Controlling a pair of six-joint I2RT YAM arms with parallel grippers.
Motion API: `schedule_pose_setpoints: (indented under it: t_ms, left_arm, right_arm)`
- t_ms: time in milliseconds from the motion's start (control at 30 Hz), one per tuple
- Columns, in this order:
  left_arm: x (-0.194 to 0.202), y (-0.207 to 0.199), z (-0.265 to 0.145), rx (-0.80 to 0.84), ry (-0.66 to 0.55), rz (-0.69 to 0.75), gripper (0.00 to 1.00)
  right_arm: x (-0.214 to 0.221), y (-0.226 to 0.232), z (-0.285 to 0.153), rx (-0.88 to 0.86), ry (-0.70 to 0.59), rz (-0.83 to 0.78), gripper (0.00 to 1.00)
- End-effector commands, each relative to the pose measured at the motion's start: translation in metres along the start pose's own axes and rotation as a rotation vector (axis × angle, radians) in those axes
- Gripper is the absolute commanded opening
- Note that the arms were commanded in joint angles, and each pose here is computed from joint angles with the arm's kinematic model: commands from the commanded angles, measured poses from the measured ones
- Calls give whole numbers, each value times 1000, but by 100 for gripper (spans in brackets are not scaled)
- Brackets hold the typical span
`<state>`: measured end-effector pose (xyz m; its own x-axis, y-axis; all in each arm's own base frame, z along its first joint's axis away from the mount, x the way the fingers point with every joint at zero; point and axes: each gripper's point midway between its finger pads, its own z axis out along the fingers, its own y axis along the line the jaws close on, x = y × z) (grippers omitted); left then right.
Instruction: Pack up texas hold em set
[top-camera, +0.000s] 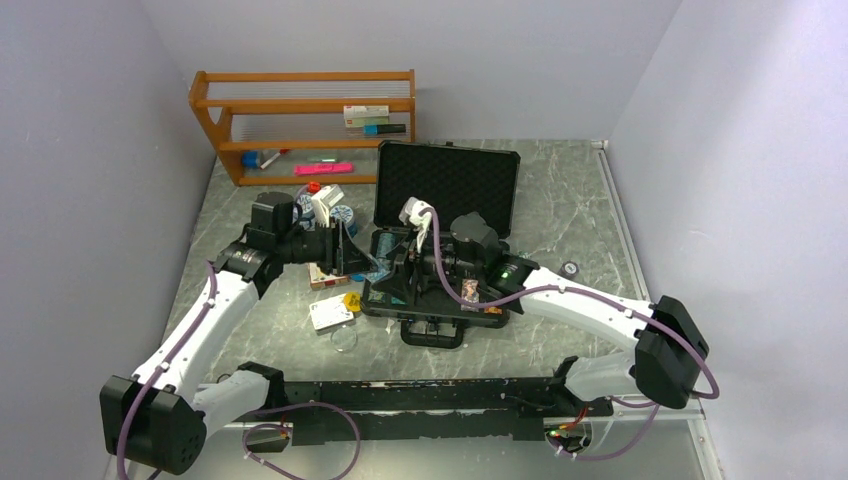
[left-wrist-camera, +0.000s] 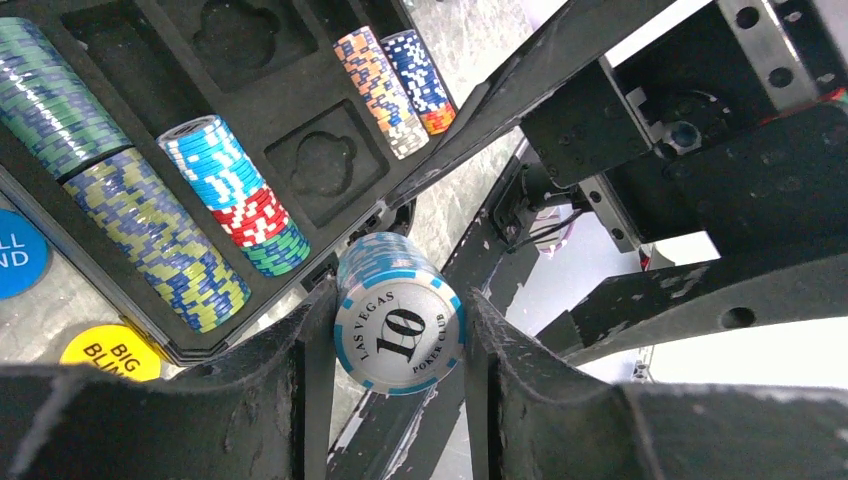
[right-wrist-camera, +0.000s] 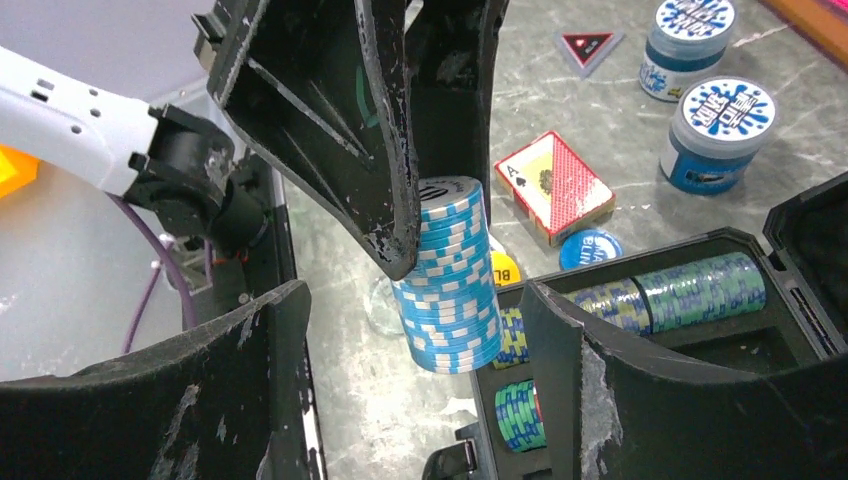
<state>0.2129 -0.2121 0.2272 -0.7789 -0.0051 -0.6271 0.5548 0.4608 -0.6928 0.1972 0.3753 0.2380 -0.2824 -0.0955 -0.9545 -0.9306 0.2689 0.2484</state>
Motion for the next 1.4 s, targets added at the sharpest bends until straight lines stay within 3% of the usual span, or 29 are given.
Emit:
schedule_pose_setpoints:
  t_ms: [0,100,333,433,700,800,900,1100,1367]
  left_arm:
    - [-14,-24,-4,103,-33,66,5]
    - [-13,-25,-2,120,-25,45,5]
    - [-13,-26,-2,126,-26,37,5]
    - [-11,-26,-1,130,-17,25,5]
    - [-7,-32,0,189,-4,3,5]
    - [-9,-33,-1,179,-18,13,5]
    - [-12,-39,-3,205,-38,3,5]
    - [-14,-46,-4,245,-46,-2,5]
    - [-15,-50,-7,246,-50,-10,9]
  right_arm:
    - [-5,5,4,-45,53,-49,82]
    - [2,7,7,-71,84,-37,79]
    - [-1,18,7,-136,84,-43,56]
    - [-3,16,8,-122,77,-43,51]
    - [-12,8,10,-70,22,-43,58]
    - [-13,12,8,-91,37,-58,49]
    - [-17,20,5,-126,31,-65,47]
    - [-9,8,10,-74,60,-40,57]
    - [-20,21,5,-130,17,-59,32]
